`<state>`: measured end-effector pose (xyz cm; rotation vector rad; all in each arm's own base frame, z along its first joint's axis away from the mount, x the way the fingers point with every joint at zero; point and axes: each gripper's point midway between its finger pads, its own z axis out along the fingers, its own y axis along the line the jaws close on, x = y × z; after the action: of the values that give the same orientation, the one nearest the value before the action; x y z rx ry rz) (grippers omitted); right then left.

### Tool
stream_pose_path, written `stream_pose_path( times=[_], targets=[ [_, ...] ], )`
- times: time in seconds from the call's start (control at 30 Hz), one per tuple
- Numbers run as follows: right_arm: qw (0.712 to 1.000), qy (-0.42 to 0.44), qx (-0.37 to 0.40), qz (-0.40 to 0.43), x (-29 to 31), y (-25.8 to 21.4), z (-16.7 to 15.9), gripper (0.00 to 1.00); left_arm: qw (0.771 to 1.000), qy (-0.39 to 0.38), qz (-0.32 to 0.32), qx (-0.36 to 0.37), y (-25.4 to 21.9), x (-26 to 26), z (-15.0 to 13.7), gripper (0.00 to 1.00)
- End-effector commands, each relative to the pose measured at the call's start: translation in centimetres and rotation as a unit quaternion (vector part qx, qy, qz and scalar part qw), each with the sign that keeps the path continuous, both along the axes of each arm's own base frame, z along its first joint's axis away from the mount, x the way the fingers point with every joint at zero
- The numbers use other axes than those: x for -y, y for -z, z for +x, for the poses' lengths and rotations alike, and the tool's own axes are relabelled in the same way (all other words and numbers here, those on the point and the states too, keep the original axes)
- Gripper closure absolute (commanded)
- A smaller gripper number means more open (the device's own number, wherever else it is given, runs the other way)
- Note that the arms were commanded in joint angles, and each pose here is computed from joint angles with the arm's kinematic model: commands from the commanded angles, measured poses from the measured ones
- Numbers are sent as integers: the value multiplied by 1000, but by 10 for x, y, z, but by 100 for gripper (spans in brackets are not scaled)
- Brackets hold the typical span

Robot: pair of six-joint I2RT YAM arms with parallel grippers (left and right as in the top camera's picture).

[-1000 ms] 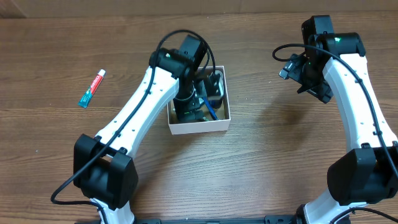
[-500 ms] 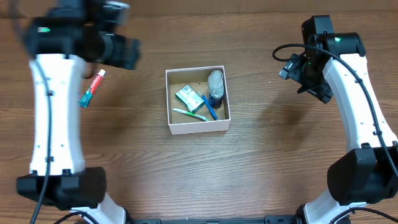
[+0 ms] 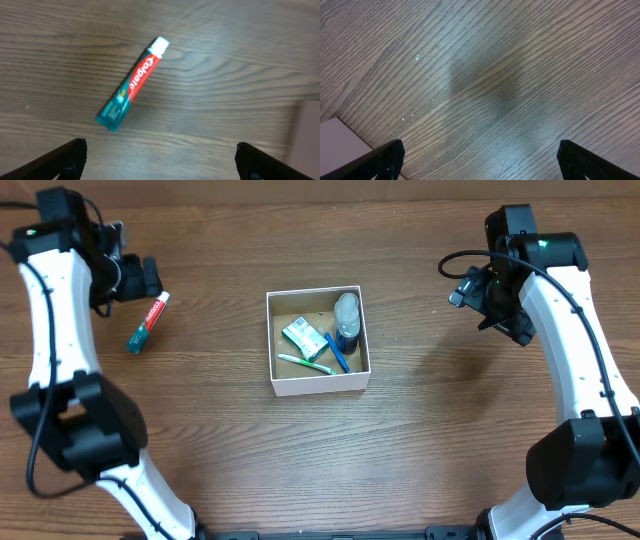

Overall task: Pack container
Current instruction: 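Open the left gripper and move it left above the toothpaste tube, then lower the left gripper and grasp the Colgate toothpaste tube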

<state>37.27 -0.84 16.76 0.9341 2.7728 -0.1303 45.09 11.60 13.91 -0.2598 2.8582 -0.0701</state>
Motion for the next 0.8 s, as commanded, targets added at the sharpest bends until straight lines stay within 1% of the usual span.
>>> stream_pose_path(
  times=[0.0, 0.23, 0.37, 0.5, 0.63, 0.77],
  targets=[
    [1000, 4, 10, 2, 1, -5, 1, 0, 999, 23, 28, -39, 40, -12, 3, 3],
    [1000, 4, 10, 2, 1, -5, 1, 0, 996, 67, 32, -42, 81, -15, 20, 2],
    [1000, 4, 10, 2, 1, -5, 1, 0, 995, 74, 32, -51, 101, -17, 24, 3],
    [1000, 4, 10, 2, 1, -5, 1, 0, 995, 75, 29, -53, 111, -17, 26, 1],
    [1000, 4, 10, 2, 1, -5, 1, 0, 995, 84, 14, -50, 118, -11, 25, 5],
    [1000, 4, 10, 2, 1, -5, 1, 0, 995, 84, 8, -58, 128, -8, 21, 5]
  ],
)
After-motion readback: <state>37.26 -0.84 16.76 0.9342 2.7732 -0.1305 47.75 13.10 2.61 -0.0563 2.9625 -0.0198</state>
